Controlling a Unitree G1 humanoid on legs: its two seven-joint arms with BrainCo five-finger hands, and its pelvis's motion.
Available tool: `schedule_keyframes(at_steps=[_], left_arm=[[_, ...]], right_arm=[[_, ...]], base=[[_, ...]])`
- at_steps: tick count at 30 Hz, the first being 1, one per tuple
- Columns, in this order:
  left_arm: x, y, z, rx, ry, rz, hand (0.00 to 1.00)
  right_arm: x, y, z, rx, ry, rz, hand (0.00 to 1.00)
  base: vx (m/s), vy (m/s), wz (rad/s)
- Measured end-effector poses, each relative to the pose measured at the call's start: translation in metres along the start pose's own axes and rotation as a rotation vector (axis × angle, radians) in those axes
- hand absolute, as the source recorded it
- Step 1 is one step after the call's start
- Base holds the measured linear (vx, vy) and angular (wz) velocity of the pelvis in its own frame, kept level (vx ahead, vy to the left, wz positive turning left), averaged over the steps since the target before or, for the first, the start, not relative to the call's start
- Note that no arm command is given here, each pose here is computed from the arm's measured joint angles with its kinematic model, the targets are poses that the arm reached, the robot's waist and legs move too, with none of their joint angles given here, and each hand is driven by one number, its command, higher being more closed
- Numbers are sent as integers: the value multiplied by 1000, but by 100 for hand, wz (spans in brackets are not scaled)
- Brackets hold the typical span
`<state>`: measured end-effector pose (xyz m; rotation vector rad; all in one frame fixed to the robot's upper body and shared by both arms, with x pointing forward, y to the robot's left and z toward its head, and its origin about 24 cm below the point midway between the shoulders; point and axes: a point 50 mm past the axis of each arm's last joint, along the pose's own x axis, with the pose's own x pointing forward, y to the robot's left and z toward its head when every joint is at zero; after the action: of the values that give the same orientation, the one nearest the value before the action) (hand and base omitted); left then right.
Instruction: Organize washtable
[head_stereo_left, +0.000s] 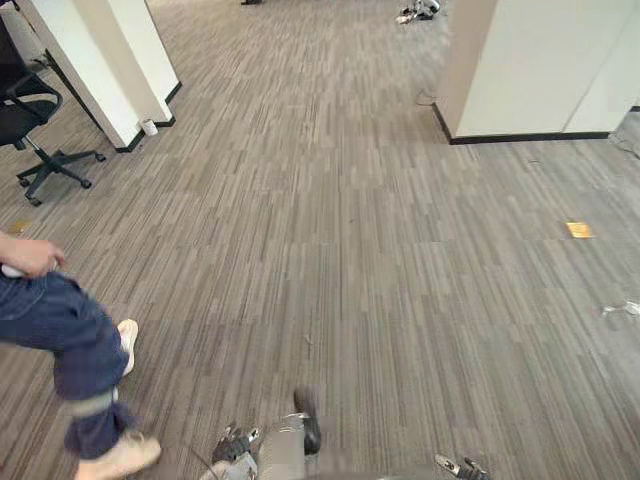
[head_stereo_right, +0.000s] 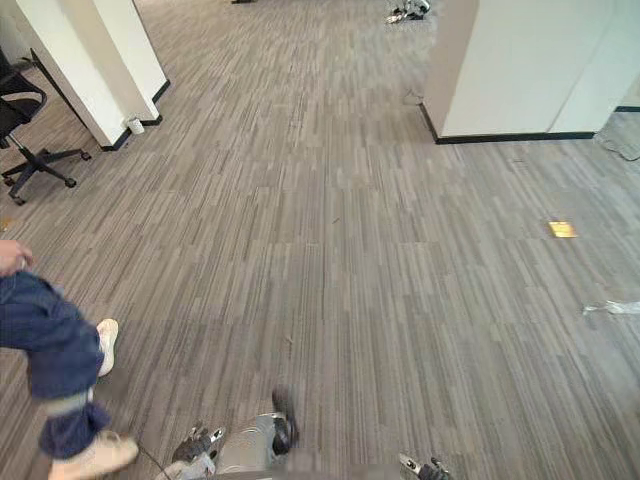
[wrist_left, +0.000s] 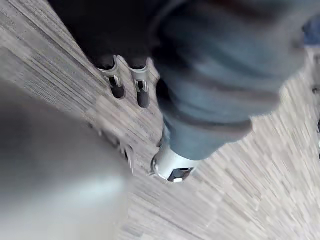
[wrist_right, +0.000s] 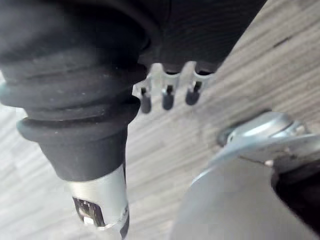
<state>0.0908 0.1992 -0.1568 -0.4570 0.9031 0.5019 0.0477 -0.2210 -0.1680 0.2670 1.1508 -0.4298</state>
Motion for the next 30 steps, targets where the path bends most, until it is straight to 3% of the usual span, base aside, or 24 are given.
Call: schedule_keyframes(at_steps=[6, 11, 16, 20, 23, 30], left_arm=[[0, 24, 8, 73, 10, 50, 0], [5, -1, -2, 336, 100, -61, 0], [6, -17, -7, 413, 121, -129, 0], [2, 1, -12, 315, 117, -50, 0], [-9, 7, -33, 88, 138, 27, 0], [-1, 8, -5, -44, 30, 42, 0]], right_arm=[[-4, 25, -26, 32, 64, 47, 0], [-3, 15, -9, 92, -23, 27, 0], [-4, 11, -8, 165, -29, 8, 0], [-8, 13, -24, 231, 11, 2, 0], [-8, -10, -2, 233, -86, -51, 0], [4, 21, 24, 90, -87, 29, 0]], base=[[792, 219, -5], [674, 113, 14], [626, -28, 30], [887, -287, 66], [925, -377, -37], [713, -196, -64]])
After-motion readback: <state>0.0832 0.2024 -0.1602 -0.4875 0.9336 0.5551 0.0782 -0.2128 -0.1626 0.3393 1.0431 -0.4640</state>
